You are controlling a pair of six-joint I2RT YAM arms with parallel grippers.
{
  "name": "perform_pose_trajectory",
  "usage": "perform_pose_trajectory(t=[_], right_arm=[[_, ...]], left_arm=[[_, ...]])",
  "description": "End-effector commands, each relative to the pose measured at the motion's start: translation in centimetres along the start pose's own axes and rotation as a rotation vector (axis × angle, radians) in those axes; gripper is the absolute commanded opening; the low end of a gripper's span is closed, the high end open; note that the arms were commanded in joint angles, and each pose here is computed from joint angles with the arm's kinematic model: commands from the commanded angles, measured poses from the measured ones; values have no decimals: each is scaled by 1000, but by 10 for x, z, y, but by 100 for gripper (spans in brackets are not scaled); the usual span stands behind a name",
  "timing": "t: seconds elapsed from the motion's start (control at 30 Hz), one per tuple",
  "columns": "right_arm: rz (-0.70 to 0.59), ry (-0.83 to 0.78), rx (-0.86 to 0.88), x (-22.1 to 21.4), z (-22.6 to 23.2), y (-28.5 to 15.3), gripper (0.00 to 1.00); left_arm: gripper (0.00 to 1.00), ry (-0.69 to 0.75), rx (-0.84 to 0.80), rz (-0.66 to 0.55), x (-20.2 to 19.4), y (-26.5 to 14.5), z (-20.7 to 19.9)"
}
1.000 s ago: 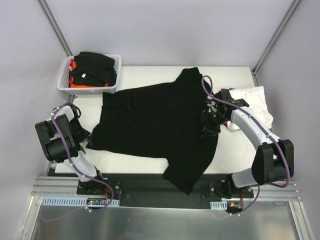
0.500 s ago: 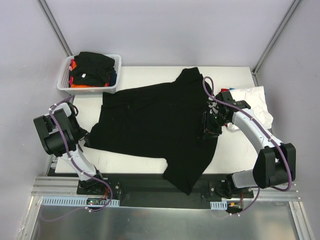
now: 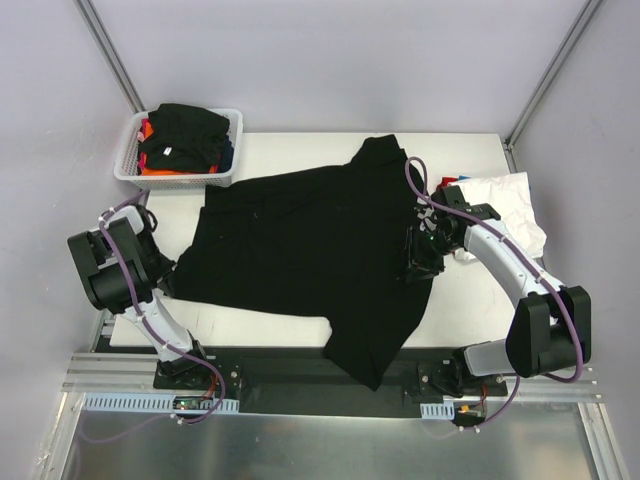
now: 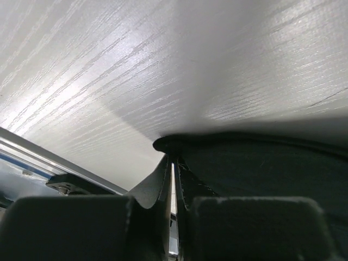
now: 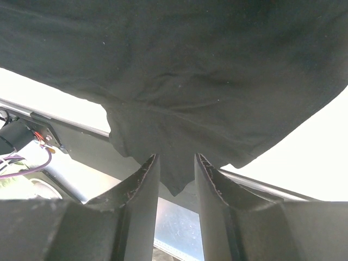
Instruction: Fold and stack the t-shirts
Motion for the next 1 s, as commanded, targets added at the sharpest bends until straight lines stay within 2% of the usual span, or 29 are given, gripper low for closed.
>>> perform_pose_trajectory(t=[0.0, 0.1, 0.3, 0.57, 0.97], right_arm=[[-20, -12, 10, -2, 2, -8, 35], [-15, -9, 26, -4, 3, -7, 35], [2, -7, 29, -18, -2, -5, 35], [26, -13, 55, -28, -2, -6, 35], [123, 27, 74, -96, -20, -6, 34]], left_arm=[[0, 41, 8, -33, -16, -16, -6], [0, 118, -6, -83, -31, -34, -29], [0, 236, -34, -98, -62, -64, -67], [0, 238, -12, -99, -64, -62, -66], [0, 260, 46, -88, -75, -50, -52]])
Point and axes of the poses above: each gripper's point midway between its finger pads, its own y axis out along the fingers, its own z axis along the line the jaws close on, x = y × z, the point moved 8 cm from there along -y, back along the fingers, and after that the axes turned 2 degrees about -y, right-handed, at the moved point
